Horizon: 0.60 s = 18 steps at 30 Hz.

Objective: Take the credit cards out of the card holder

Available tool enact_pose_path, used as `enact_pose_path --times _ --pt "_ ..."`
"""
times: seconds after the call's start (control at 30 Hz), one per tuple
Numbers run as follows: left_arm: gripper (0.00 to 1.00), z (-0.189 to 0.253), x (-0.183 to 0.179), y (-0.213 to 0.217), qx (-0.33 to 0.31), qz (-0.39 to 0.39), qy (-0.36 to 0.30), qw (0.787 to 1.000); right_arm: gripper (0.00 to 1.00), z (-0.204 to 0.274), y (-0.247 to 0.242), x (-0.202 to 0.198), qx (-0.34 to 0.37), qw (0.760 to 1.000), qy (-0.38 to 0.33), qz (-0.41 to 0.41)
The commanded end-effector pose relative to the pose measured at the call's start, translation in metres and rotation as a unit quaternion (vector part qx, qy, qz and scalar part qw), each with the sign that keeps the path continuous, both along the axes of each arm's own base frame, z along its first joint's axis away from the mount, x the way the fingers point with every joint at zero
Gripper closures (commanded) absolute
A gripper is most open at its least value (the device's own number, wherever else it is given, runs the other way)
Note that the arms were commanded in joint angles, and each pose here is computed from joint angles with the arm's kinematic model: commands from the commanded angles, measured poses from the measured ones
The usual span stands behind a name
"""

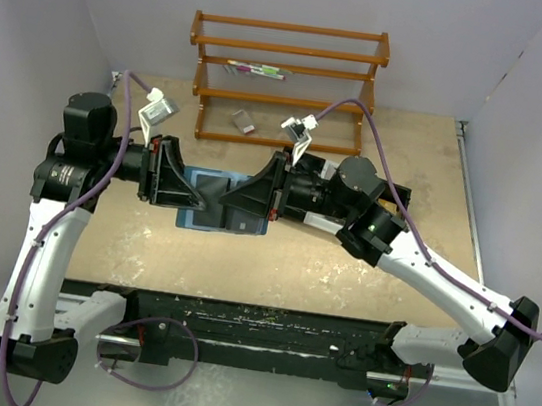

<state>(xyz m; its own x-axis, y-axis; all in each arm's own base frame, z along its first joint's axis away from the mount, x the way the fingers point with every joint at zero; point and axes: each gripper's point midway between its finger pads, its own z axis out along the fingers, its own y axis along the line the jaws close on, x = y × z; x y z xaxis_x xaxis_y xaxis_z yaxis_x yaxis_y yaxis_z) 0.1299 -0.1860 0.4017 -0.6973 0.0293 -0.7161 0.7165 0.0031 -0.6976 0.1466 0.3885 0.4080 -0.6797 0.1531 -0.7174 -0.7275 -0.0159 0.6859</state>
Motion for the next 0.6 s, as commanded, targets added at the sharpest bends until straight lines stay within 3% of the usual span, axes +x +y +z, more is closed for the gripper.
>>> enact_pose_path --times 0.0,0.13,0.23,0.37,0.43,0.57 --pt "0.71 0.022 -0.026 0.003 -0.021 -0.049 -0.037 0.998 1.0 0.019 -0.009 -0.01 0.031 0.999 -0.016 0.011" --pt "0.64 0.024 -0.033 0.005 -0.025 -0.062 -0.039 0.997 1.0 0.018 -0.011 -0.012 0.028 0.999 -0.012 0.012" --pt "0.64 0.024 -0.036 0.005 -0.028 -0.069 -0.04 0.996 1.0 0.017 -0.011 -0.012 0.026 1.0 -0.01 0.011" --pt "0.85 0.024 -0.04 0.006 -0.035 -0.081 -0.038 0.995 1.0 0.014 -0.012 -0.014 0.024 1.0 -0.008 0.015" --pt "0.89 0.025 -0.042 0.007 -0.04 -0.086 -0.039 0.995 1.0 0.012 -0.014 -0.016 0.025 1.0 -0.008 0.017" --pt "0.92 0.03 -0.046 0.007 -0.056 -0.093 -0.041 0.993 0.86 0.011 -0.016 -0.019 0.027 0.999 -0.012 0.023"
